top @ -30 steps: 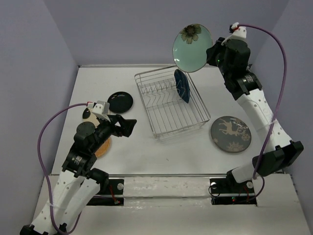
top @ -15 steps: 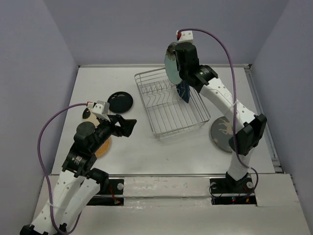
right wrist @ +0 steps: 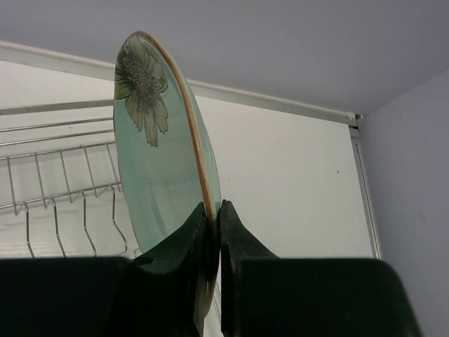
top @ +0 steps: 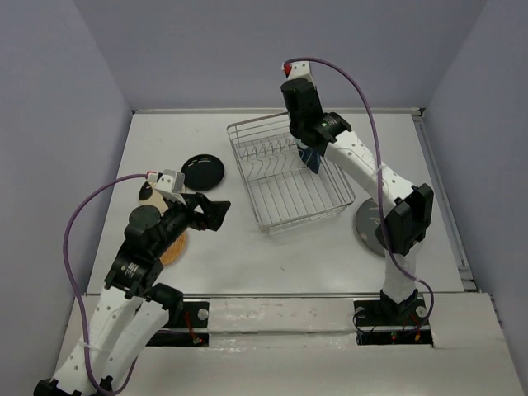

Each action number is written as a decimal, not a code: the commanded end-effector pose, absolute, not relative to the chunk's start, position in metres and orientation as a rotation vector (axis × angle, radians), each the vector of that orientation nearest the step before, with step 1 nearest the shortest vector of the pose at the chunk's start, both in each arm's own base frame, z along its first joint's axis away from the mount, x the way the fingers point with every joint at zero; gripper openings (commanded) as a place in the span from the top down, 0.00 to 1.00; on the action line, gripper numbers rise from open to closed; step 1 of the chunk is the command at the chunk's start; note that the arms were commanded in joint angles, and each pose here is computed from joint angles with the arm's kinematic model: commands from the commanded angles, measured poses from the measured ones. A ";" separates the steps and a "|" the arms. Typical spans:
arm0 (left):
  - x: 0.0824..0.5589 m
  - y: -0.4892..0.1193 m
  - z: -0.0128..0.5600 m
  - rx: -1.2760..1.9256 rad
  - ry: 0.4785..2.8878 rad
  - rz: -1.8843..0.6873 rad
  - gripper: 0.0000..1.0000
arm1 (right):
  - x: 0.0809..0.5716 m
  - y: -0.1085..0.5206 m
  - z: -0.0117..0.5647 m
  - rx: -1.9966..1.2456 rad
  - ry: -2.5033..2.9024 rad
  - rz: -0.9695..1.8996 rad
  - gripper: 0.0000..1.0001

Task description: Load the plates into the dish rack

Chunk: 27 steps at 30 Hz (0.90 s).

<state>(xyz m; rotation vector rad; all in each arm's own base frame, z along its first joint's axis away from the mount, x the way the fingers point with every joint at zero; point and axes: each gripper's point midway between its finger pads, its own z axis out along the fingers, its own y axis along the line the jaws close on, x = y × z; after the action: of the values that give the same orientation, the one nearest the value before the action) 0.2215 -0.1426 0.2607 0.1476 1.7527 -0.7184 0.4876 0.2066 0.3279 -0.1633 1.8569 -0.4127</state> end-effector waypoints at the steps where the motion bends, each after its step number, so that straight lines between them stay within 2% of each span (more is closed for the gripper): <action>1: 0.223 -0.144 0.269 0.171 1.716 -0.721 0.01 | 0.492 0.202 0.379 -0.023 1.716 -0.385 0.93; 16: 0.223 -0.145 0.268 0.174 1.717 -0.725 0.01 | 0.502 0.197 0.300 -0.059 1.855 -0.345 0.93; 27: 0.222 -0.146 0.269 0.176 1.714 -0.729 0.01 | 0.503 0.201 0.252 0.036 1.975 -0.154 0.93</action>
<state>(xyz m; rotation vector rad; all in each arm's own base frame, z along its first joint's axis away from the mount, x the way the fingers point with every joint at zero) 0.2213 -0.1429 0.2607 0.1490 1.7532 -0.7200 0.4894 0.2014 0.2209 -0.1508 2.0622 -0.3088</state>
